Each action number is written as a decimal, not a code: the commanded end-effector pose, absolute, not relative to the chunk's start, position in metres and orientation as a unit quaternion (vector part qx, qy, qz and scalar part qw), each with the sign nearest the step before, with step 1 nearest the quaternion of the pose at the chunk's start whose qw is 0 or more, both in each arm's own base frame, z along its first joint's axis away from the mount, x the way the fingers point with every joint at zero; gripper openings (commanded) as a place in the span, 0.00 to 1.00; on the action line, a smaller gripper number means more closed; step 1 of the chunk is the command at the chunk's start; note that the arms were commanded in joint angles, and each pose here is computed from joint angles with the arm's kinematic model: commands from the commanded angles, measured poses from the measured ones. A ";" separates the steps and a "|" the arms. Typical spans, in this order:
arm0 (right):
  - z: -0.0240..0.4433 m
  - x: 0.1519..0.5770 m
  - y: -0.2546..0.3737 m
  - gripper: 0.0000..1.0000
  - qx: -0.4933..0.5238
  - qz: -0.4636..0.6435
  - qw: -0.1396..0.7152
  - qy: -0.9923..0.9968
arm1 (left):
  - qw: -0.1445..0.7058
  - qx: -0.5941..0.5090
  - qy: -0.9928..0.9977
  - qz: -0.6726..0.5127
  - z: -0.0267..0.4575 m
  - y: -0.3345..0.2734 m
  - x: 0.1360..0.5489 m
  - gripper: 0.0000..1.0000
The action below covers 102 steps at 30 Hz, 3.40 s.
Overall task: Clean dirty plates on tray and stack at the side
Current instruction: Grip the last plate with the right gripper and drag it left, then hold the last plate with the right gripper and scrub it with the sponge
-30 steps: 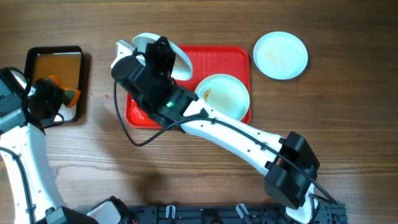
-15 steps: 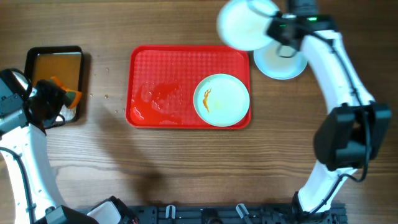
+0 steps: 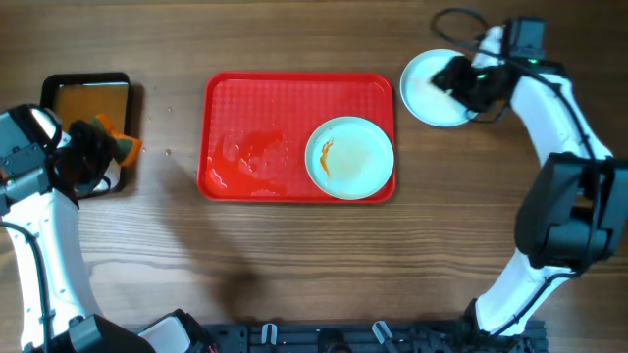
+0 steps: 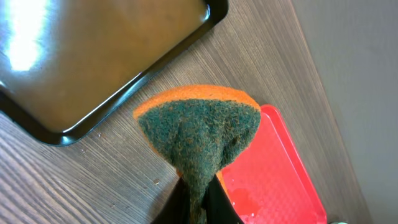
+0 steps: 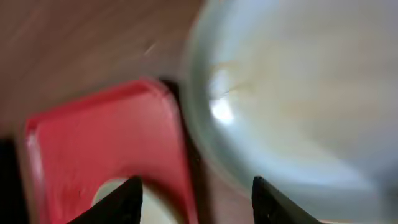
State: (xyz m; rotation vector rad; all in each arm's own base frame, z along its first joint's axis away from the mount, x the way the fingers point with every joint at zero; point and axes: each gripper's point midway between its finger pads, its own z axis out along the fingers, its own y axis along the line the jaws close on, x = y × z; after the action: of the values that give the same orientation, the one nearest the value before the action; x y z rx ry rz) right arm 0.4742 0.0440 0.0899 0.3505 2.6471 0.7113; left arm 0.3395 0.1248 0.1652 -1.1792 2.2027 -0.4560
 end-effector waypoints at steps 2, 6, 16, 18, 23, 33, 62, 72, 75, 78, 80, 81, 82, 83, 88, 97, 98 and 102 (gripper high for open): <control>0.085 0.458 0.112 0.63 -0.086 0.164 0.203 0.961 | 0.294 -0.399 0.850 -0.179 0.163 0.106 0.346 0.04; 0.038 0.431 0.143 0.63 -0.175 0.043 0.147 0.973 | 0.293 -0.374 0.860 -0.184 0.163 0.091 0.351 0.04; 0.000 0.371 0.136 0.58 -0.154 0.021 0.029 0.987 | 0.293 -0.374 0.860 -0.184 0.163 0.091 0.351 0.04; -0.004 0.354 0.148 0.49 -0.155 0.063 0.000 0.986 | 0.293 -0.374 0.860 -0.184 0.163 0.091 0.351 0.04; -0.003 0.353 0.165 0.23 -0.056 0.101 -0.004 0.993 | 0.287 -0.368 0.863 -0.190 0.163 0.084 0.351 0.04; -0.022 0.359 0.194 0.21 -0.059 0.113 0.012 0.992 | 0.247 -0.189 0.921 -0.234 0.158 -0.043 0.357 0.04; -0.024 0.348 0.245 0.04 -0.156 0.184 0.018 0.970 | 0.111 -0.022 0.964 -0.242 0.029 -0.193 0.351 0.04; -0.024 0.348 0.244 0.04 -0.153 0.181 0.017 0.971 | 0.154 -0.036 0.982 -0.104 -0.003 -0.159 0.363 0.04; -0.024 0.348 0.243 0.04 -0.145 0.176 0.016 0.974 | 0.156 -0.045 0.986 -0.042 -0.016 -0.137 0.364 0.04; -0.025 0.349 0.241 0.04 -0.140 0.171 0.016 0.975 | 0.185 -0.063 0.974 0.110 -0.010 -0.083 0.365 0.04; -0.025 0.349 0.241 0.04 -0.139 0.171 0.016 0.975 | 0.195 -0.066 0.959 0.194 0.000 -0.054 0.362 0.04; -0.025 0.349 0.241 0.04 -0.139 0.171 0.016 0.975 | 0.201 -0.067 0.950 0.228 0.006 -0.043 0.362 0.04; -0.025 0.349 0.241 0.04 -0.139 0.171 0.016 0.975 | 0.217 -0.067 0.933 0.280 0.020 -0.027 0.363 0.04; -0.025 0.349 0.241 0.04 -0.139 0.170 0.016 0.975 | 0.229 -0.070 0.920 0.309 0.031 -0.018 0.364 0.04; -0.026 0.349 0.240 0.04 -0.130 0.167 0.016 0.977 | 0.249 -0.082 0.951 0.162 0.052 -0.057 0.370 0.04; -0.026 0.350 0.239 0.04 -0.127 0.164 0.017 0.978 | 0.211 -0.054 0.960 -0.178 0.031 -0.178 0.391 0.04; -0.026 0.350 0.239 0.04 -0.126 0.164 0.017 0.978 | 0.201 -0.052 0.961 -0.185 0.023 -0.181 0.390 0.04; -0.026 0.350 0.239 0.04 -0.126 0.164 0.017 0.978 | 0.183 -0.060 0.969 -0.153 -0.007 -0.172 0.389 0.04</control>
State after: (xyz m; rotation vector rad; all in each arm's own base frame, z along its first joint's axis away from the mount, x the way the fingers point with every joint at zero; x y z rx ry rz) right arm 0.3604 0.2538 0.0012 -0.3855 2.9674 0.6276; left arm 0.3962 -0.1757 0.0172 -0.1412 2.6723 -0.4620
